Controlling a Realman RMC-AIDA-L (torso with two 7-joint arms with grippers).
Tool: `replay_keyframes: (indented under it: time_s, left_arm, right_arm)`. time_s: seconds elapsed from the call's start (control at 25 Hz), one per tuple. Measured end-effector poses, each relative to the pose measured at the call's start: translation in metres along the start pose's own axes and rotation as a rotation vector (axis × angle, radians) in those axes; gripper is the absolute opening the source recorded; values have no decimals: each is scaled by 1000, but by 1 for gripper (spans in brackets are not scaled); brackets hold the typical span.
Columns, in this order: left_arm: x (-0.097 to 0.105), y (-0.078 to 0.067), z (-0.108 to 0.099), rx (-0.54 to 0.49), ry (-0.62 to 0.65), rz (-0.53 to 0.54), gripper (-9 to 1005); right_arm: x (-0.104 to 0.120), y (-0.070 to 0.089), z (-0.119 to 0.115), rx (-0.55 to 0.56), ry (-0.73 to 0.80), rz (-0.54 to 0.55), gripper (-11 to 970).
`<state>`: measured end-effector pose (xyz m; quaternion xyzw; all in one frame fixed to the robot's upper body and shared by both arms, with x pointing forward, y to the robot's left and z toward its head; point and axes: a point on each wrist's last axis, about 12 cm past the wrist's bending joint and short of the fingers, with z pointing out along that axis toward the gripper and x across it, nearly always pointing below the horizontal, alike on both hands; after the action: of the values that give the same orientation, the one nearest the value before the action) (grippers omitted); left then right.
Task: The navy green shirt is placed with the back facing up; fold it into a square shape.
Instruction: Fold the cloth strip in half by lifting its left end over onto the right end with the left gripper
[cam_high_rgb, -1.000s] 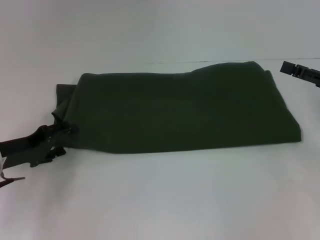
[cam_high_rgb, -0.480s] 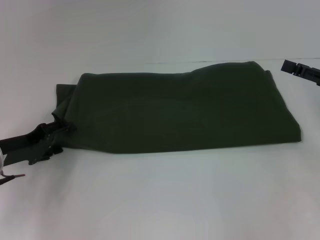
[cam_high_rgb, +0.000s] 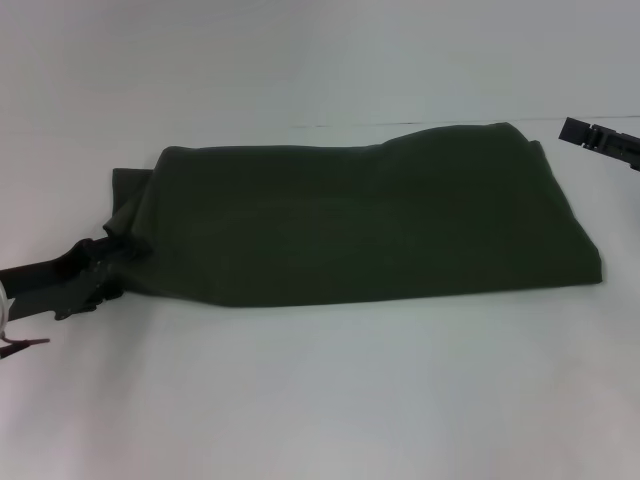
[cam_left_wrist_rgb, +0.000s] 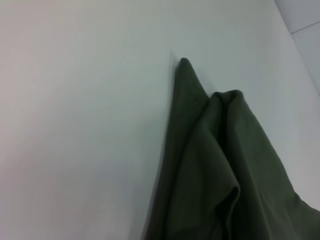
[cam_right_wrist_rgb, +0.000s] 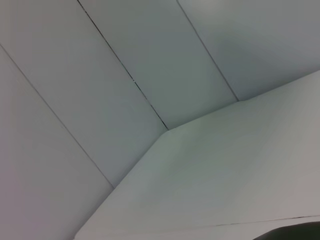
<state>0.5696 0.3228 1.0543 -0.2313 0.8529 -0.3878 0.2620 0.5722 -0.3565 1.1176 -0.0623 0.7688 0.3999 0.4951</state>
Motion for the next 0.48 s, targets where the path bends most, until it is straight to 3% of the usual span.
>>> replay_keyframes:
  time_s: [0.48]
  left_arm:
    - [-12, -16, 6, 13, -11, 54, 875]
  right_arm:
    - [2, 1, -3, -8, -11, 9, 915]
